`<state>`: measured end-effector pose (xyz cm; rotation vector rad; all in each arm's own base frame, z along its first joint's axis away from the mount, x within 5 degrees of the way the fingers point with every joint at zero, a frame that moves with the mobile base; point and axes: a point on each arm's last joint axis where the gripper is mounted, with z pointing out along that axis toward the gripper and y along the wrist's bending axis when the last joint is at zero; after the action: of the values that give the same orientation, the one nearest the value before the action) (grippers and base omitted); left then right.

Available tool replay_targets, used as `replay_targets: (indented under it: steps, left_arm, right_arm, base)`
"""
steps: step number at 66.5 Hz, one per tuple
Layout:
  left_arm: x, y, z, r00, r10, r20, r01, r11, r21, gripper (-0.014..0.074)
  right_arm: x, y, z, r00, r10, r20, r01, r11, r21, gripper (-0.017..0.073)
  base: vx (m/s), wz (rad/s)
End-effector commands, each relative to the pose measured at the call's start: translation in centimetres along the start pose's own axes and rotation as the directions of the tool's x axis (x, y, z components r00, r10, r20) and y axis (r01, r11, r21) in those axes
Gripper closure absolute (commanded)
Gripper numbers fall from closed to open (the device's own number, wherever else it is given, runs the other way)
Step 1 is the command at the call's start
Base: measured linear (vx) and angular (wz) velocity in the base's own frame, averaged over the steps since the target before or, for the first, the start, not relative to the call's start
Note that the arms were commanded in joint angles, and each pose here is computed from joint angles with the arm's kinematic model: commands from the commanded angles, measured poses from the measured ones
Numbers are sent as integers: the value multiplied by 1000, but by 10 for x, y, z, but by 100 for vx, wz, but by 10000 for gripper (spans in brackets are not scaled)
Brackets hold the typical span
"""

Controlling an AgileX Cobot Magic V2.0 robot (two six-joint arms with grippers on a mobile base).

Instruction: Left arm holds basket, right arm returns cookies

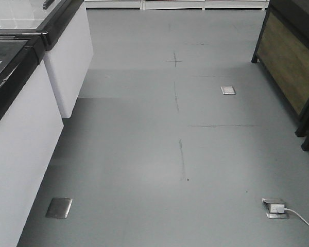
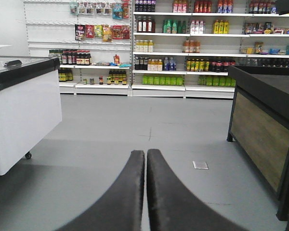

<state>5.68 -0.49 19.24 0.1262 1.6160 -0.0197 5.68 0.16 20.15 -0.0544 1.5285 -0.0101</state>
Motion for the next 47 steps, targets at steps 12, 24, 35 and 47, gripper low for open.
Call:
replay_targets:
  steps: [12, 24, 35, 47]
  left_arm:
    - [-19, 1, -4, 992, -2, 128, 2, 1000, 1, 600]
    - [-19, 1, -4, 992, -2, 128, 2, 1000, 1, 600]
    - [-19, 1, -4, 992, -2, 128, 2, 1000, 1, 600]
    - [-19, 1, -4, 992, -2, 128, 2, 1000, 1, 600]
  right_arm:
    - [-7, 0, -1, 996, -7, 85, 7, 1000, -2, 567]
    - [-7, 0, -1, 996, -7, 85, 7, 1000, -2, 567]
    - [-7, 0, -1, 996, -7, 85, 7, 1000, -2, 567]
    - [-7, 0, -1, 996, -7, 84, 7, 1000, -2, 567]
  base:
    - [0, 0]
    - [0, 0]
    - [0, 0]
    - [0, 0]
